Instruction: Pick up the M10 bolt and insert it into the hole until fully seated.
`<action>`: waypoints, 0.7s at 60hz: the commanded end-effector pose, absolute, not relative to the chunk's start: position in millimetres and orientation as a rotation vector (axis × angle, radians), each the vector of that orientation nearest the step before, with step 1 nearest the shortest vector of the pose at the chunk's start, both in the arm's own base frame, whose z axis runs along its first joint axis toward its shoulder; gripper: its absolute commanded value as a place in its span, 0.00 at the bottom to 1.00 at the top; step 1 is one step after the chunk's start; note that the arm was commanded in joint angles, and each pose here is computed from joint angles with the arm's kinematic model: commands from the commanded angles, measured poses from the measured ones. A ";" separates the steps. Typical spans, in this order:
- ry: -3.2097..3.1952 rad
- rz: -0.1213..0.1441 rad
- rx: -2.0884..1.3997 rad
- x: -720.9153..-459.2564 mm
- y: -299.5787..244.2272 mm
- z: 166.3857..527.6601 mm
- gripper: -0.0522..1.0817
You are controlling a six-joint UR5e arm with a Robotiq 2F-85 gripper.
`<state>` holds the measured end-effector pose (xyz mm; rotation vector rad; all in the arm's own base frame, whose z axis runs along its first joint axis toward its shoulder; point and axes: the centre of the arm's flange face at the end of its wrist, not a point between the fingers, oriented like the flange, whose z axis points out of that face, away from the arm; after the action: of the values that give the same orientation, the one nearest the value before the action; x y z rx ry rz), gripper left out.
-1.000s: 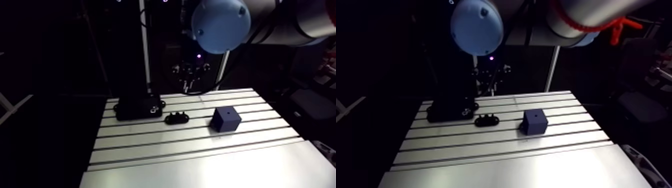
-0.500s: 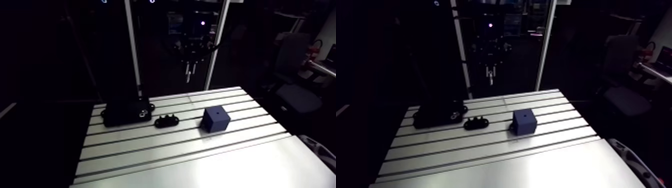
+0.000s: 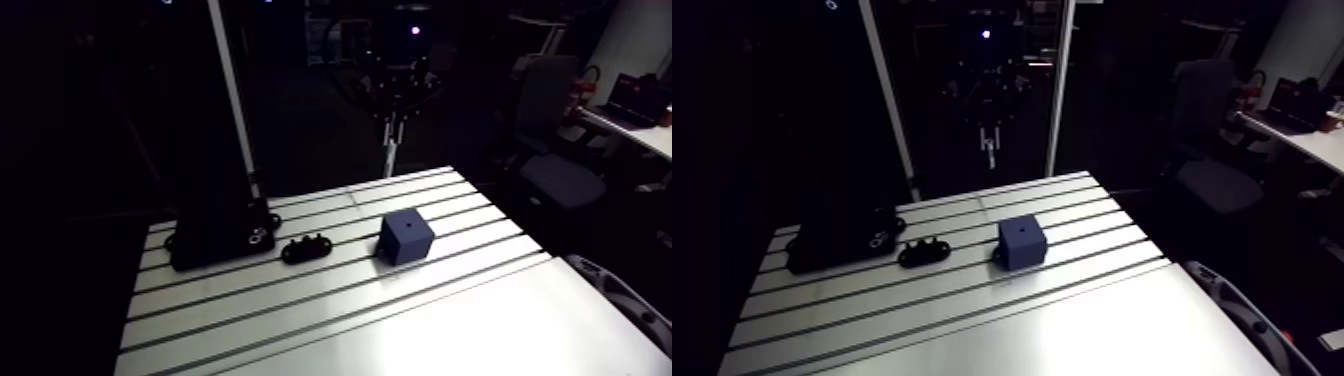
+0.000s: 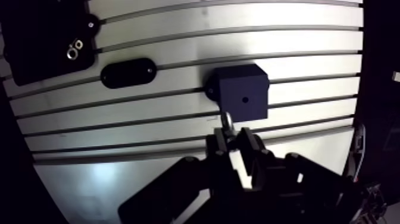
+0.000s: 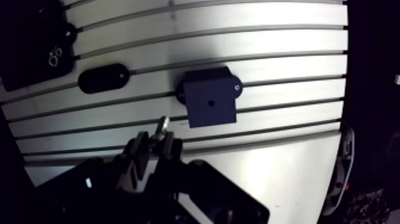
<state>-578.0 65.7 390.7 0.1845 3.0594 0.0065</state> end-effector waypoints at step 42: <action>3.046 -0.003 0.154 -564.1 98.8 354.1 1.00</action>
<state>-566.7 94.5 364.1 0.1897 3.0441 -0.0022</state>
